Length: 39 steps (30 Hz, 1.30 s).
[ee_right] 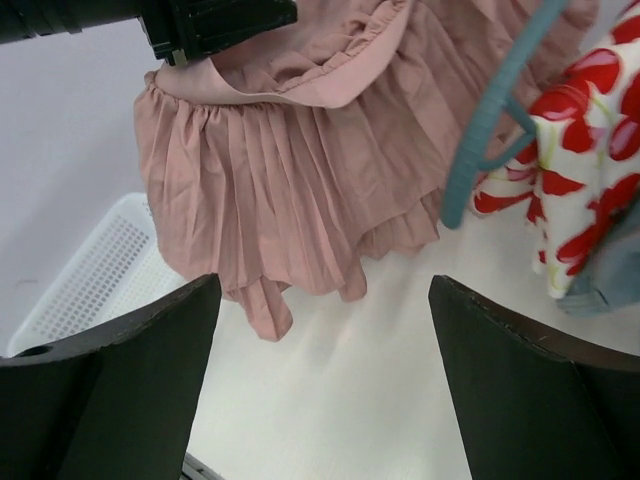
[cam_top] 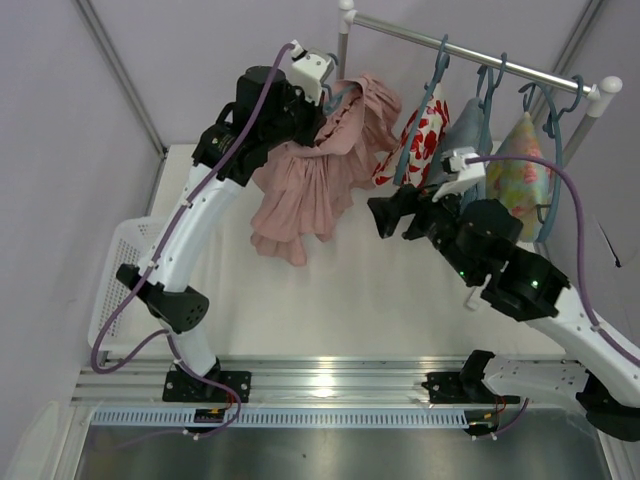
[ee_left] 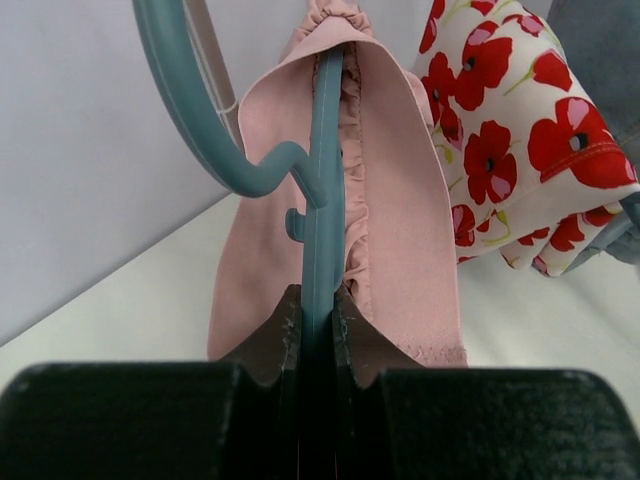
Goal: Place the skirt on the hanger
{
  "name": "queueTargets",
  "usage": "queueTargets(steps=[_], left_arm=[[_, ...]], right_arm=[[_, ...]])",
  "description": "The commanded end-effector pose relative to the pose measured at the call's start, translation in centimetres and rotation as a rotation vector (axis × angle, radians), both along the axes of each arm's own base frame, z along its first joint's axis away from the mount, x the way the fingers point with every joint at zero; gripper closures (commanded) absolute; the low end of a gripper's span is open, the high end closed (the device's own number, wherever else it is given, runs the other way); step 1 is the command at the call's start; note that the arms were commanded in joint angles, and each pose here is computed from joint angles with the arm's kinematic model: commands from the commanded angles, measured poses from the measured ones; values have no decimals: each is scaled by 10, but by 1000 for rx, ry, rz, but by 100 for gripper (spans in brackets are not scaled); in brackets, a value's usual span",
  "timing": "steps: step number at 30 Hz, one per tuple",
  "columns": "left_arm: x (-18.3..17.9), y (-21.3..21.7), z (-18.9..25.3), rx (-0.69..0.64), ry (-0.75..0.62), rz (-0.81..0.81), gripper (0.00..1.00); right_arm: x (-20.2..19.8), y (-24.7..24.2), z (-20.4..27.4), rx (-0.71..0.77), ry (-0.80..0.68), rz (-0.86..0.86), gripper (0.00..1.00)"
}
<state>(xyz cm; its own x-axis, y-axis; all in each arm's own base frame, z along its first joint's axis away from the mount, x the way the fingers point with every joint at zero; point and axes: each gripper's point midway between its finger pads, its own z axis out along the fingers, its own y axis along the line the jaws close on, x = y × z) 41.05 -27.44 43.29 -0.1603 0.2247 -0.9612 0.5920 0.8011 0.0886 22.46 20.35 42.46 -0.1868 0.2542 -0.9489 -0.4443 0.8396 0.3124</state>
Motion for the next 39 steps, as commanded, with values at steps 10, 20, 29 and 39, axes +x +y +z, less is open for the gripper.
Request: queueTargets(steps=[10, 20, 29, 39], left_arm=[[-60, 3, 51, -65, -124, -114, 100], [-68, 2, 56, -82, -134, -139, 100], [-69, 2, 56, -96, -139, -144, 100], [-76, 2, 66, -124, -160, -162, 100]], right_arm=[[73, 69, 87, -76, -309, -6, 24], [122, 77, 100, -155, -363, -54, 35], [133, 99, 110, -66, -353, 10, 41], [155, 109, 96, -88, -314, -33, 50]])
